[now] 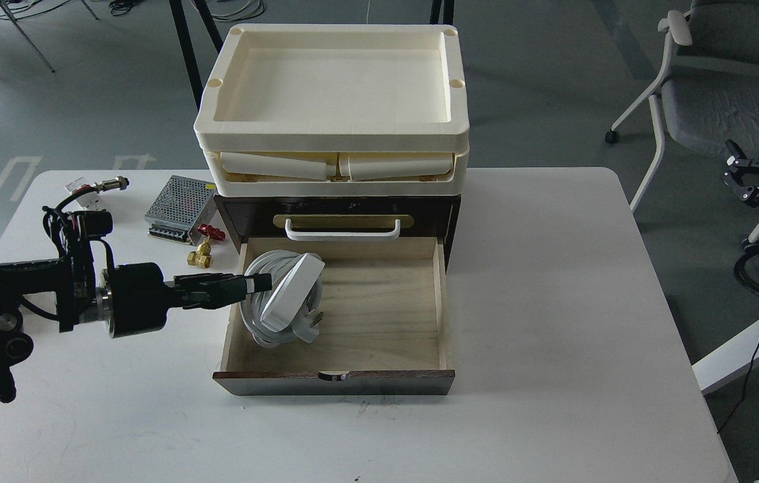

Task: Put charging cable into cabinet
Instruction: 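Carry the power strip with the left gripper over the open drawer, then lower the power strip into the drawer and open the left gripper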

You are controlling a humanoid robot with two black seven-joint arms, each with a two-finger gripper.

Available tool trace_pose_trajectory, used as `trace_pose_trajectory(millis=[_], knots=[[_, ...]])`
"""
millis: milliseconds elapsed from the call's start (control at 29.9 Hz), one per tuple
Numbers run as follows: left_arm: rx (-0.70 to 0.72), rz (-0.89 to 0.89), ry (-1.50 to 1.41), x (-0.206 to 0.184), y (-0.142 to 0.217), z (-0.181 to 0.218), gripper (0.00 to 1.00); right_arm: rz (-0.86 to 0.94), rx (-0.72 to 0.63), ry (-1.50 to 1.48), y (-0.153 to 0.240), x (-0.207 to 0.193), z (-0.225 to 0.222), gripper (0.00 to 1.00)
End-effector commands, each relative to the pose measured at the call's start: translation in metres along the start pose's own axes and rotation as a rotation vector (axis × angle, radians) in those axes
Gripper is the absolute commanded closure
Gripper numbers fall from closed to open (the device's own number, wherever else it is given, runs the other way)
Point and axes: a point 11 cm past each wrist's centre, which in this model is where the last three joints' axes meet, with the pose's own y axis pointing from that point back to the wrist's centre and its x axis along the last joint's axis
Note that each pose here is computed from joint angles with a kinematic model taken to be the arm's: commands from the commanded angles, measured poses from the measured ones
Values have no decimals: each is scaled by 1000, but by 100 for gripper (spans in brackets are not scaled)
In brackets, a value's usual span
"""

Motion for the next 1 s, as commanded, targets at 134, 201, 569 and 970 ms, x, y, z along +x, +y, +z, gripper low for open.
trace_pose_trajectory(millis=[134, 201, 569, 970], knots=[[37, -2, -36, 10, 2, -2, 99, 9, -12, 1, 3, 4, 5, 0], [49, 1, -40, 14, 0, -3, 99, 9, -9, 0, 3, 4, 4, 0], [212, -18, -35, 10, -17, -37, 99, 12, -13, 0, 4, 5, 6, 0], [147, -51, -15, -2, -50, -17, 97, 12, -13, 0, 4, 5, 6, 0]])
